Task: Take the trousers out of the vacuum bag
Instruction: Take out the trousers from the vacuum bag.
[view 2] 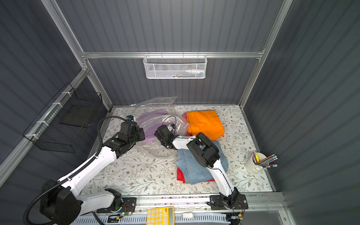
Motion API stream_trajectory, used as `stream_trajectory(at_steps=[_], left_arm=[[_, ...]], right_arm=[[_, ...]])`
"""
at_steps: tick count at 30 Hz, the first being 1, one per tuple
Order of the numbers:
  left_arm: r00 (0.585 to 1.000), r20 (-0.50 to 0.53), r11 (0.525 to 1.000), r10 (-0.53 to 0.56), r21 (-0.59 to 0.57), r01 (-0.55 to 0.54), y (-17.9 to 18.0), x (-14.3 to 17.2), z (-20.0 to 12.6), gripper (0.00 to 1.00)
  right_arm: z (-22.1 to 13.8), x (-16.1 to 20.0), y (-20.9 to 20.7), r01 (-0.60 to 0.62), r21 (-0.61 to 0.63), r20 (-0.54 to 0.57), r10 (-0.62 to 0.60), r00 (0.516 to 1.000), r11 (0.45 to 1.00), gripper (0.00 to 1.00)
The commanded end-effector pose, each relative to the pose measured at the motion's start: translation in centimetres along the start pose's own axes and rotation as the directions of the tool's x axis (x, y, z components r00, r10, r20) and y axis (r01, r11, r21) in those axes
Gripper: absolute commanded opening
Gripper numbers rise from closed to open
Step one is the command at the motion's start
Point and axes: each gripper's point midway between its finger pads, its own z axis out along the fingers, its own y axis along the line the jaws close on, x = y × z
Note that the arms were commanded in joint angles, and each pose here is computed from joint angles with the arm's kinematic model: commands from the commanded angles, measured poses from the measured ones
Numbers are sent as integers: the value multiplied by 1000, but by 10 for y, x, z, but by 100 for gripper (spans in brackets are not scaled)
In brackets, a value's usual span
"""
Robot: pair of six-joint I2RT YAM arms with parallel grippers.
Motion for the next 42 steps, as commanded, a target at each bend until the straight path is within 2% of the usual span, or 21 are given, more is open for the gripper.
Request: stream_trajectory(at_steps=[1,7,11,13,17,18,19,23,25,29,33,37,42], left_arm=[[1000,14,1000,-19,-22,19,8,-1,-6,0],[1000,17,999,-19,-28,19,9,-2,-8,0],[1000,14,999,-18,-33,18,11,-1,-7,0],[1000,12,999,-17,-36,18,11,0,-7,0],[1000,12,999,-17,-36,18,11,0,-7,0],[1000,13,999,-16,-37,17,11,-1,-7,0],[1000,14,999,-14,-41,14,12,-1,-7,0],[1000,7,998,0,-69,1,18,4,-4,0],[1000,-4,997,-1,-78,1,20,9,-1,0],[1000,-11,997,-5,-71,4,19,13,5,0],[1000,-5,998,3,-70,-3,17,8,7,0],[1000,11,998,7,-66,-6,15,0,7,0],[1000,24,998,4,-59,-3,13,-6,10,0]], right_arm=[[14,-9,-17,-40,53,9,39,999,998,58],[21,-22,-5,3,33,40,-4,999,999,38],[23,-26,3,19,11,52,-20,998,1000,21],[25,-27,8,34,1,56,-34,998,999,22],[32,-30,11,46,-6,53,-46,998,999,41],[35,-30,11,45,-6,42,-45,998,999,43],[37,-32,11,42,-7,38,-42,998,999,42],[28,-43,26,74,-49,44,-72,996,996,14],[14,-50,45,122,-78,64,-117,991,989,7],[-17,-58,85,220,-140,97,-208,973,965,4],[-45,-57,109,264,-187,113,-246,963,946,2],[-65,-45,113,278,-200,111,-260,959,940,1],[-69,-13,103,286,-188,59,-280,958,939,1]])
